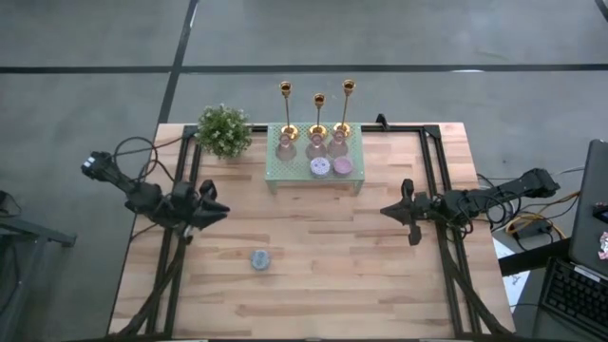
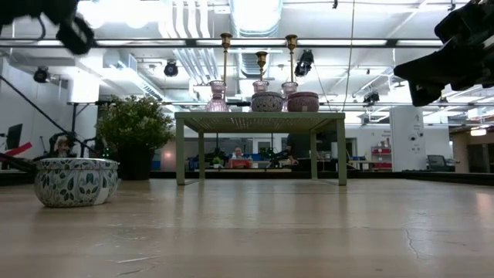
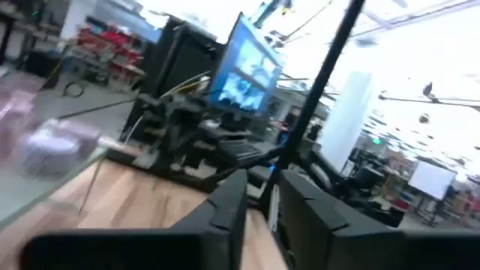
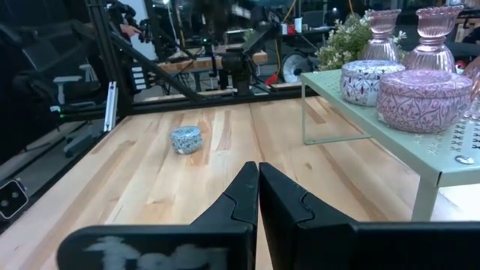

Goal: Stock candles and vases on shelf
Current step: Align the green patterned scented candle with the other scented candles on the shelf

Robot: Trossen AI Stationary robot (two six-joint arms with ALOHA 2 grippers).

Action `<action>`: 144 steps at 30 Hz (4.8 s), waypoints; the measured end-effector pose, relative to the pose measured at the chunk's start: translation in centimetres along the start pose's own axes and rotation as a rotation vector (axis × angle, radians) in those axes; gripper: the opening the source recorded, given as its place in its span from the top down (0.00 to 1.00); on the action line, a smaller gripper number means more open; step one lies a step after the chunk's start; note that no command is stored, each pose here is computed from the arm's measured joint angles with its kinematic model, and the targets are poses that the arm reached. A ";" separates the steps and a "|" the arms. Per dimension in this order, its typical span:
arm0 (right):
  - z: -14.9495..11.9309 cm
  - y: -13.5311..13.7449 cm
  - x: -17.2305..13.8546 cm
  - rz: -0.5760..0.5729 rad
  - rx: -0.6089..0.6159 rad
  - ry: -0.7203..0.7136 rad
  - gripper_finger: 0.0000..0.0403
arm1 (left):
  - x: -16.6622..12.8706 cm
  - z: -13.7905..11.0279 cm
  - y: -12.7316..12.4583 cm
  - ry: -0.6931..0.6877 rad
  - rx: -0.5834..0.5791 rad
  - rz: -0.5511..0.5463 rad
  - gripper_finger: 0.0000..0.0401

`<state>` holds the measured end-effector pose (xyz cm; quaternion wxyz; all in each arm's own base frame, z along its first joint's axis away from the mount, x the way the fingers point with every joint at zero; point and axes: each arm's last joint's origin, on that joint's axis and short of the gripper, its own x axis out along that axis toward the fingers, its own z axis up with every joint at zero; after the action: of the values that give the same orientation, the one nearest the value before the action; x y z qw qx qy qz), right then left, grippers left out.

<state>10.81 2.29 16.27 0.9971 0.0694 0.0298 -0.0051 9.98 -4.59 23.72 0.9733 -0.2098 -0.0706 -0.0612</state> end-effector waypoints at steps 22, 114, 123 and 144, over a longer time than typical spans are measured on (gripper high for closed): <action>-0.1 0.0 0.0 -0.002 -0.003 0.008 0.98 | 9.2 0.4 -5.0 0.810 0.260 0.299 0.03; -0.5 0.0 0.2 -0.008 -0.014 0.046 0.98 | 16.2 3.5 4.9 0.877 -0.001 0.725 0.23; -0.5 0.0 0.2 -0.008 -0.014 0.046 0.98 | 16.6 6.7 7.2 0.792 -0.032 0.793 0.23; -0.4 0.0 0.2 -0.008 -0.014 0.046 0.98 | 18.8 7.5 11.6 0.790 -0.046 0.902 0.23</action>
<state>10.93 2.32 15.81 0.9966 0.0625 0.0528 -0.0072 29.38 7.33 28.90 0.8510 -0.2015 0.3938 0.2833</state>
